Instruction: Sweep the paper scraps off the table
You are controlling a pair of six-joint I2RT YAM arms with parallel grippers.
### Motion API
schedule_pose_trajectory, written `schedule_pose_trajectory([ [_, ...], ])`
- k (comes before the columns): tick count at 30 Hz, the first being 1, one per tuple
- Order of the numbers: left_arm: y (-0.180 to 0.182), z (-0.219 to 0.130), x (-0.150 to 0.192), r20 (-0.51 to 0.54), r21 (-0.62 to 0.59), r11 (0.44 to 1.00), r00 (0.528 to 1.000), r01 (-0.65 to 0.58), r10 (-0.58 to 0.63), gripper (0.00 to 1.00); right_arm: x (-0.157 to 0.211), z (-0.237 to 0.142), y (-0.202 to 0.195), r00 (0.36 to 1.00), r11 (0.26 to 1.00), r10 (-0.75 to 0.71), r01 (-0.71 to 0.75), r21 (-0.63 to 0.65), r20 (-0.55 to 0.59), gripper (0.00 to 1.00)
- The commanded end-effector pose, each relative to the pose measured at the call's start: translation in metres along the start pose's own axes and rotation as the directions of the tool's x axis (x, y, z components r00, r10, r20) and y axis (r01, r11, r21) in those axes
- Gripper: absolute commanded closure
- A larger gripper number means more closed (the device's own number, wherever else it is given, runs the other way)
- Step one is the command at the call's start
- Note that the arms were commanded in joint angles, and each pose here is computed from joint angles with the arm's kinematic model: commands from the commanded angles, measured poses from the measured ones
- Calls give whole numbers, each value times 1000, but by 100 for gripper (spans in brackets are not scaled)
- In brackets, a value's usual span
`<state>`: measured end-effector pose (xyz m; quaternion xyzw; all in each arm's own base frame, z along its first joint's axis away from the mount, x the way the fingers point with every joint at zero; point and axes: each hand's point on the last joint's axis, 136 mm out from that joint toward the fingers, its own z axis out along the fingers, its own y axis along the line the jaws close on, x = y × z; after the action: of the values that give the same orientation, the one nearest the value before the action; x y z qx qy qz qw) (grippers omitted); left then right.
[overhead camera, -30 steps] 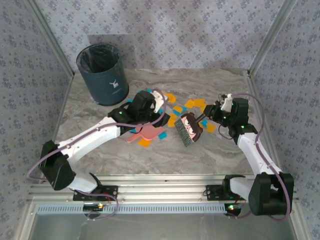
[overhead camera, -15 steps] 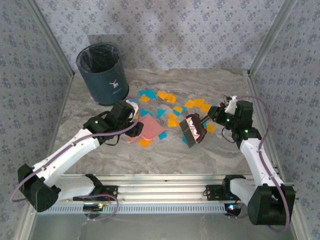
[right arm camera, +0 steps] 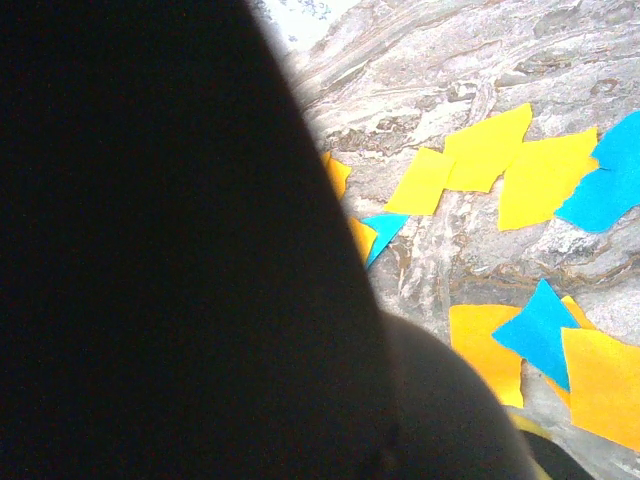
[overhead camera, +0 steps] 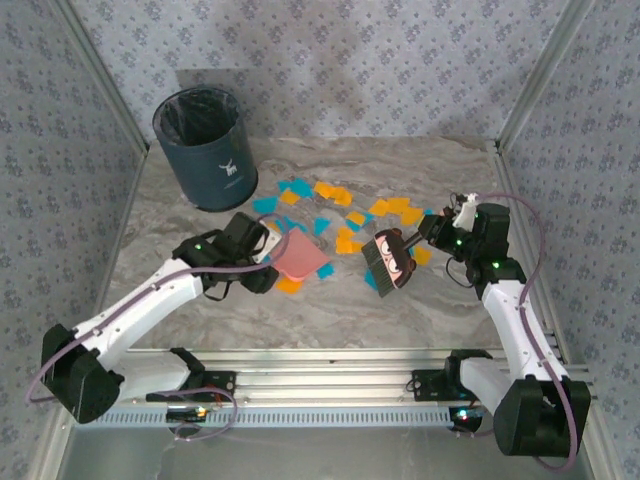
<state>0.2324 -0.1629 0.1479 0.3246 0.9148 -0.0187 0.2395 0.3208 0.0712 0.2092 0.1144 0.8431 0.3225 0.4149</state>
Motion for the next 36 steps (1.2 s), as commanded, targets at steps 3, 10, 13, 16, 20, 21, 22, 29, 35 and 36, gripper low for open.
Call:
schedule_pose_trajectory([
  [3,1,27,4,-47,-10,996,995,-91,90,25,-1,-5,3,1000,1000,-10,10,-12,13,100],
  [10,6,62,3,-101,-39,992,988,-122,117,24,-2,-5,4,1000,1000,-5,5,-21,12,100],
  [13,2,71,3,-111,-16,991,985,-134,131,25,-1,-4,4,1000,1000,-4,4,-19,9,100],
  [16,-4,80,5,-127,20,990,982,-140,142,26,-1,-5,4,1000,1000,-4,4,-18,8,100],
  [20,-6,89,7,-146,37,990,979,-135,139,29,-1,-5,3,1000,1000,-4,4,-16,9,100],
  [21,-6,91,8,-150,40,990,979,-135,139,29,-1,-5,3,1000,1000,-2,2,-15,8,100],
  [22,-6,92,8,-151,42,990,979,-134,139,30,-1,-5,3,1000,1000,-3,3,-15,9,100],
  [29,-3,105,9,-163,39,989,976,-140,144,34,1,-4,1,1000,1000,5,-5,-13,5,100],
  [35,2,117,11,-186,20,988,970,-154,155,39,2,-4,0,1000,1000,8,-8,-11,1,100],
  [36,1,119,12,-188,22,987,969,-157,158,40,2,-4,0,1000,1000,9,-9,-10,-1,100],
])
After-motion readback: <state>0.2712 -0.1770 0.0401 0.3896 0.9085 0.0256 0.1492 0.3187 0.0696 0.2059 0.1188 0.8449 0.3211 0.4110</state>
